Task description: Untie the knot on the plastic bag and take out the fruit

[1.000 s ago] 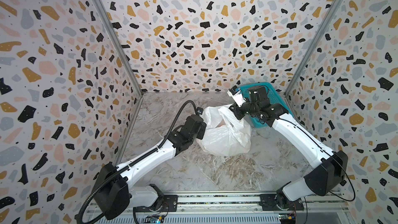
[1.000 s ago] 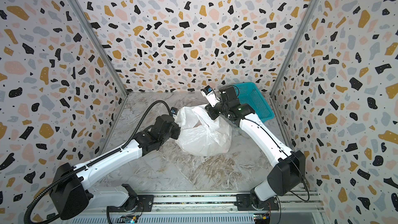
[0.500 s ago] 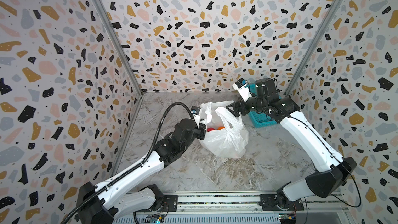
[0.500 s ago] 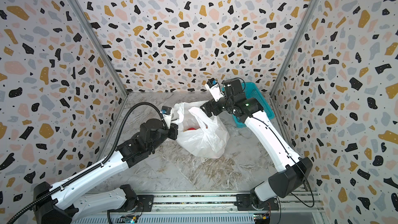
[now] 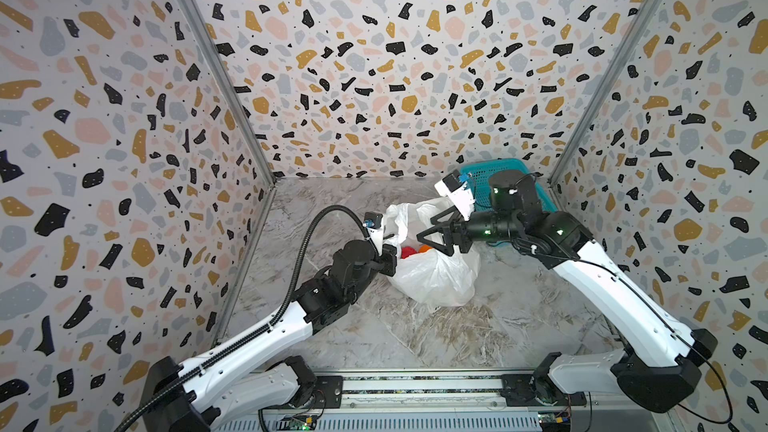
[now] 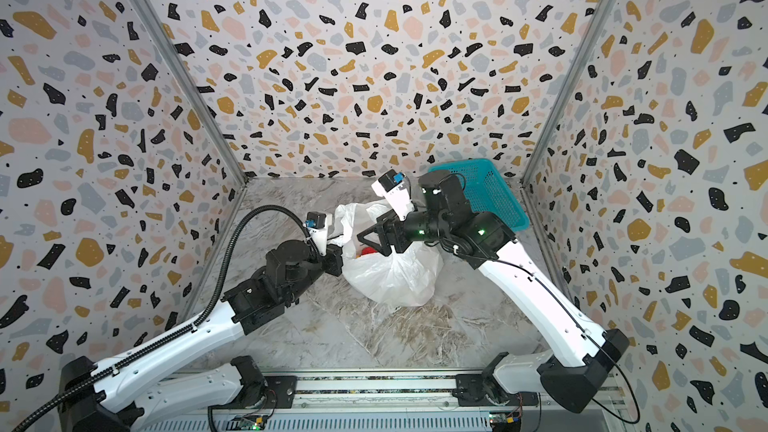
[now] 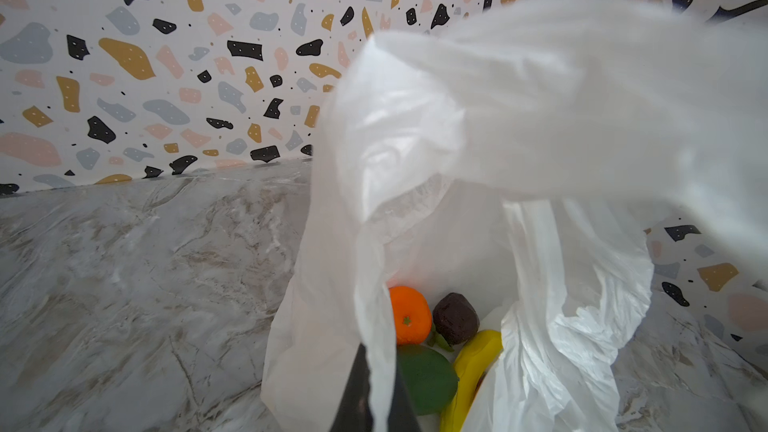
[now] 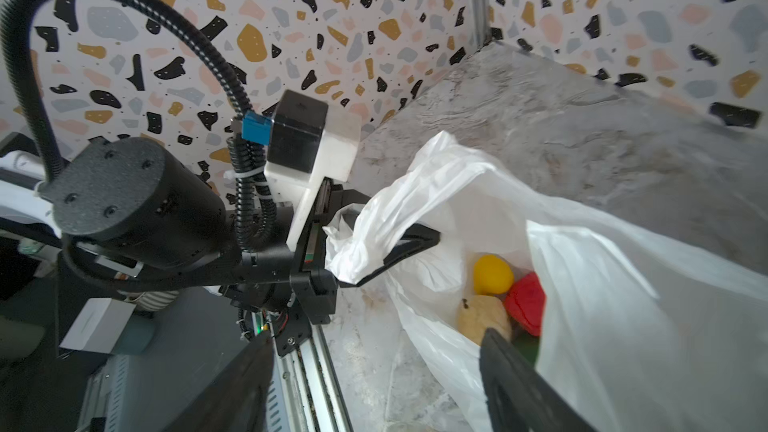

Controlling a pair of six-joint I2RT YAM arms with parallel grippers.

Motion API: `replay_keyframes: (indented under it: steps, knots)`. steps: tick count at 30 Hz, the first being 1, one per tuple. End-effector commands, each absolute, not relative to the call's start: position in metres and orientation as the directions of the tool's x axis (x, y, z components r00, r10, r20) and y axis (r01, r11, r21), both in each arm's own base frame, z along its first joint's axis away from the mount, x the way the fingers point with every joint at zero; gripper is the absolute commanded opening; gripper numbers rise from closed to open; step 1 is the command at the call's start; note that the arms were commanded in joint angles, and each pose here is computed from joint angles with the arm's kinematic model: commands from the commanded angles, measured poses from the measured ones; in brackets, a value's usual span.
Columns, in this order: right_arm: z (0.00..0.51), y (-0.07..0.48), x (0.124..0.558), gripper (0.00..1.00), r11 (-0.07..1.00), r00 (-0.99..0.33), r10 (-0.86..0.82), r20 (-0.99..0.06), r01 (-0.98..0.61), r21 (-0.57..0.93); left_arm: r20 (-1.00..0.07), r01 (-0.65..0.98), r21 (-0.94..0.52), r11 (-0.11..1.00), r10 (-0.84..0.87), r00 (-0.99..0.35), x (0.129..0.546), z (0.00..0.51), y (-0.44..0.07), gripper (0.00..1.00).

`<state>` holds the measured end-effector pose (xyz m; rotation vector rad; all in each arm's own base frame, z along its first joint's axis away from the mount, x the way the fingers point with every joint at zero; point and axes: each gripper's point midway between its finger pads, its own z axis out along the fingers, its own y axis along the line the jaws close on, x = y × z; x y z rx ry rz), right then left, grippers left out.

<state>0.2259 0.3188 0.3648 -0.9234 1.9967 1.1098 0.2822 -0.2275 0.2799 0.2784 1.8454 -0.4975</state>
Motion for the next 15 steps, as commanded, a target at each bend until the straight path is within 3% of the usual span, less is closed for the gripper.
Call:
replay_keyframes:
  steps: [1,4,8,12,15]
  knots:
    - [0.334,0.338,0.241,0.71,0.378,-0.615,-0.208,-0.761,-0.768,0.517,-0.954,0.425,-0.249,0.87,-0.144,-0.262,0.282,0.302,-0.226,0.0]
    - [0.3,0.345,0.266,0.62,0.439,-0.646,-0.152,-0.748,-0.722,0.535,-0.949,0.446,-0.266,0.854,-0.152,-0.275,0.276,0.297,-0.23,0.0]
    - [0.25,0.326,0.302,0.59,0.619,-0.678,-0.11,-0.727,-0.619,0.483,-0.935,0.444,-0.29,0.848,-0.152,-0.32,0.267,0.275,-0.234,0.0]
    - [0.182,0.283,0.298,0.56,0.771,-0.758,-0.176,-0.628,-0.503,0.39,-0.921,0.382,-0.308,0.871,-0.173,-0.348,0.261,0.252,-0.224,0.0]
    - [0.138,0.253,0.28,0.56,0.821,-0.81,-0.188,-0.555,-0.44,0.363,-0.912,0.331,-0.314,0.89,-0.186,-0.365,0.258,0.234,-0.213,0.0]
